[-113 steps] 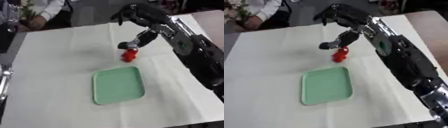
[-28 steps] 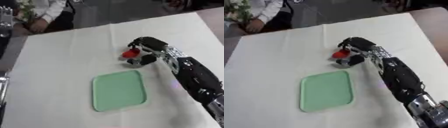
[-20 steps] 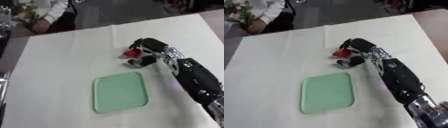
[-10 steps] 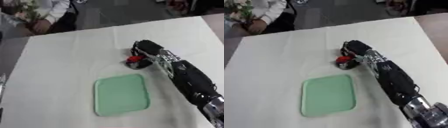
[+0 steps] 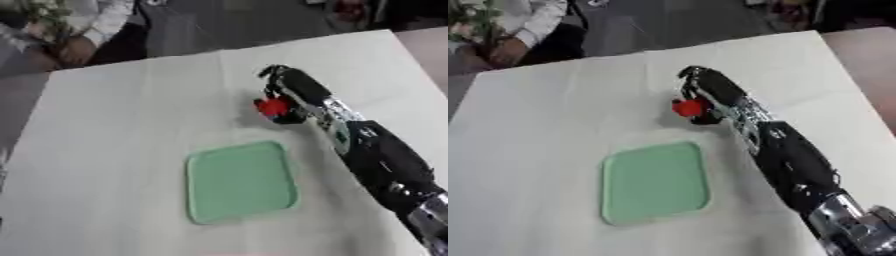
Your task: Pick up objects on the table and place them in the box.
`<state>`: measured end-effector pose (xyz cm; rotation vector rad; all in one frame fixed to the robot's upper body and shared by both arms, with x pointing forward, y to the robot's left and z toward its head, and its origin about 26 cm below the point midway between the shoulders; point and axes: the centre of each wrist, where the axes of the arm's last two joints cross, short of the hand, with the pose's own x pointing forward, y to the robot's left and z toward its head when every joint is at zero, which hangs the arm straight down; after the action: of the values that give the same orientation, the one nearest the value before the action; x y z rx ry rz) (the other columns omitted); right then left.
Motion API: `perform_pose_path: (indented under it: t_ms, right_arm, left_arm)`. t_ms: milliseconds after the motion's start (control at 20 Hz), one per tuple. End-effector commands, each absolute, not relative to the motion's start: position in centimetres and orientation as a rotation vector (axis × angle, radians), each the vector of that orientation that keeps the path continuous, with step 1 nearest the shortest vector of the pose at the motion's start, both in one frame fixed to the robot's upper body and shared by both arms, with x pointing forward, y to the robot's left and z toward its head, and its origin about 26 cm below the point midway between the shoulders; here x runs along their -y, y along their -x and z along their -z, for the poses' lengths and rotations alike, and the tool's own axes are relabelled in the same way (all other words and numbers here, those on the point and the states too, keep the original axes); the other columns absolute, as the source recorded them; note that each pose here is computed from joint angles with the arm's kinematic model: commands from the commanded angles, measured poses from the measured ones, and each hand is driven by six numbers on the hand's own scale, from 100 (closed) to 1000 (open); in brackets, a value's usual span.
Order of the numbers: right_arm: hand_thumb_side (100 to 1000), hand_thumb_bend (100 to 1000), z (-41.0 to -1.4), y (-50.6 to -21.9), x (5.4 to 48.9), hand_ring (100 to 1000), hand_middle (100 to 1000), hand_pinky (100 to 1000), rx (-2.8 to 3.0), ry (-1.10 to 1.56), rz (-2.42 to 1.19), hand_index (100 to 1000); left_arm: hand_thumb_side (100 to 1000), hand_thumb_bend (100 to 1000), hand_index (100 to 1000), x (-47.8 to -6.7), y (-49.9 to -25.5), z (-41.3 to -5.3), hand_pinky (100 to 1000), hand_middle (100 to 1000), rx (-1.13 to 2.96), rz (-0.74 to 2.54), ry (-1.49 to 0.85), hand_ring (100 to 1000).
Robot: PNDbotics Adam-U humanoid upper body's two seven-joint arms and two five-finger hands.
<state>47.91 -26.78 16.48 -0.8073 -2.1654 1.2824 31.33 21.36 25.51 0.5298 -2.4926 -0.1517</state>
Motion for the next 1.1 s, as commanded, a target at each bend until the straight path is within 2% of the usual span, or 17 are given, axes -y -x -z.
perform_pose_path:
  t_ms: [50, 200, 250, 300, 750, 1100]
  right_arm:
    - [100, 123, -20.0, -46.7, 26.5, 870, 100, 100, 2.249, 0.734, -1.224, 100]
    - [100, 119, -22.1, -44.8, 25.5, 879, 100, 100, 2.306, 0.627, -1.188, 100]
    - [215, 221, -22.6, -44.2, 25.0, 882, 100, 100, 2.317, 0.594, -1.18, 100]
    - [100, 117, -23.1, -43.5, 24.4, 885, 100, 100, 2.337, 0.555, -1.176, 100]
    - [100, 101, -25.0, -38.3, 19.7, 870, 100, 100, 2.38, 0.299, -1.233, 100]
    - [100, 100, -24.6, -37.1, 17.6, 849, 100, 100, 2.371, 0.173, -1.255, 100]
  left_arm:
    - [784, 491, 844, -22.3, -31.0, -26.2, 476, 715, 2.508, 0.158, -0.593, 614]
    - [783, 491, 844, -22.8, -31.0, -26.0, 477, 716, 2.498, 0.156, -0.624, 615]
    - [783, 491, 844, -22.9, -31.0, -26.0, 477, 716, 2.495, 0.155, -0.632, 615]
    - [783, 492, 844, -23.0, -31.0, -25.9, 477, 716, 2.491, 0.153, -0.64, 614]
    - [783, 492, 844, -23.4, -30.9, -25.6, 476, 715, 2.477, 0.142, -0.666, 614]
    - [783, 492, 845, -23.3, -30.9, -25.7, 478, 715, 2.483, 0.146, -0.663, 615]
